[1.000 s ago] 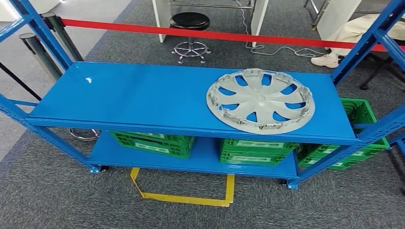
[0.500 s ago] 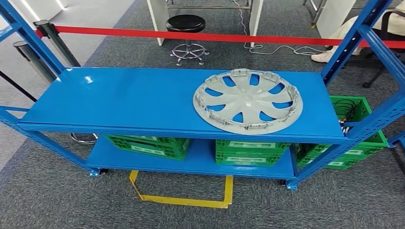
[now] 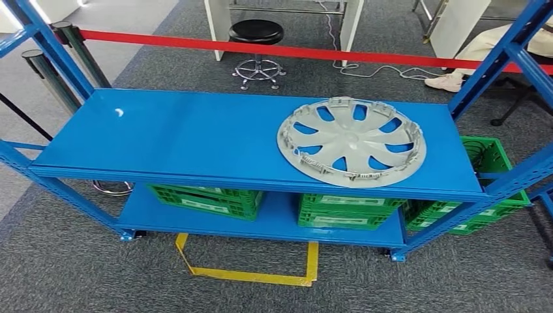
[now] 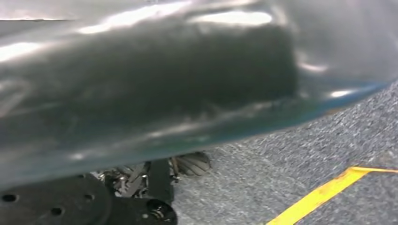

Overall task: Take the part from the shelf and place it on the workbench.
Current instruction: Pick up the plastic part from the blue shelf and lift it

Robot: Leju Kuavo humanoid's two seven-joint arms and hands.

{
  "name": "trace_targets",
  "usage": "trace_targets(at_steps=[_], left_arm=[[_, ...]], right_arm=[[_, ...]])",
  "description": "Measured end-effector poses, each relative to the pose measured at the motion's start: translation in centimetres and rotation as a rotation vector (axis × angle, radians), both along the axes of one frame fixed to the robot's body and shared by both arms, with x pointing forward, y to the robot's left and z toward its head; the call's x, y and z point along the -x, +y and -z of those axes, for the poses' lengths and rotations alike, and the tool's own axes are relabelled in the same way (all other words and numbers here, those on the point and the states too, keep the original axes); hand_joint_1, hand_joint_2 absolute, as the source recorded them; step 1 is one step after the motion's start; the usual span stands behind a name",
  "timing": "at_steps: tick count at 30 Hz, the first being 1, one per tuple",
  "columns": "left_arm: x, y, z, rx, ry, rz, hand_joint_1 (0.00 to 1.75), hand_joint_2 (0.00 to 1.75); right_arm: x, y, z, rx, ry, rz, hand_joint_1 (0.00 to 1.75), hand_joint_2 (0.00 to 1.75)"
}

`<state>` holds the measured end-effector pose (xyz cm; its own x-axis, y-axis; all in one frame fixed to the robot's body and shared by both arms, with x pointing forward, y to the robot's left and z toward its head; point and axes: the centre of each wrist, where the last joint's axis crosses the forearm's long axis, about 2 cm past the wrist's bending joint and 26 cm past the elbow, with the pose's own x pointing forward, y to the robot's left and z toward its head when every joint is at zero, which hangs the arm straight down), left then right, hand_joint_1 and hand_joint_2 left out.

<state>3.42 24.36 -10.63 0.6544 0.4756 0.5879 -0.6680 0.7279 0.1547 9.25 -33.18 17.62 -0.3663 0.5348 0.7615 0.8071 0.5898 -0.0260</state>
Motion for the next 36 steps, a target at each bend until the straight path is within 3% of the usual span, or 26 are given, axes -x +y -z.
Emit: trace_targets(at_steps=[9, 25, 36], left_arm=[[0.0, -0.3, 0.0, 0.01, 0.007, 0.018, 0.0, 0.0], [0.1, -0.2, 0.0, 0.007, 0.012, 0.013, 0.0, 0.0], [0.3, -0.5, 0.0, 0.011, 0.023, 0.001, 0.0, 0.0]], right_arm=[[-0.4, 1.4, 0.0, -0.002, 0.027, -0.094, 0.0, 0.0], [-0.4, 1.7, 0.1, 0.014, 0.075, -0.152, 0.0, 0.0], [-0.4, 1.8, 0.6, -0.032, 0.112, -0.253, 0.0, 0.0]])
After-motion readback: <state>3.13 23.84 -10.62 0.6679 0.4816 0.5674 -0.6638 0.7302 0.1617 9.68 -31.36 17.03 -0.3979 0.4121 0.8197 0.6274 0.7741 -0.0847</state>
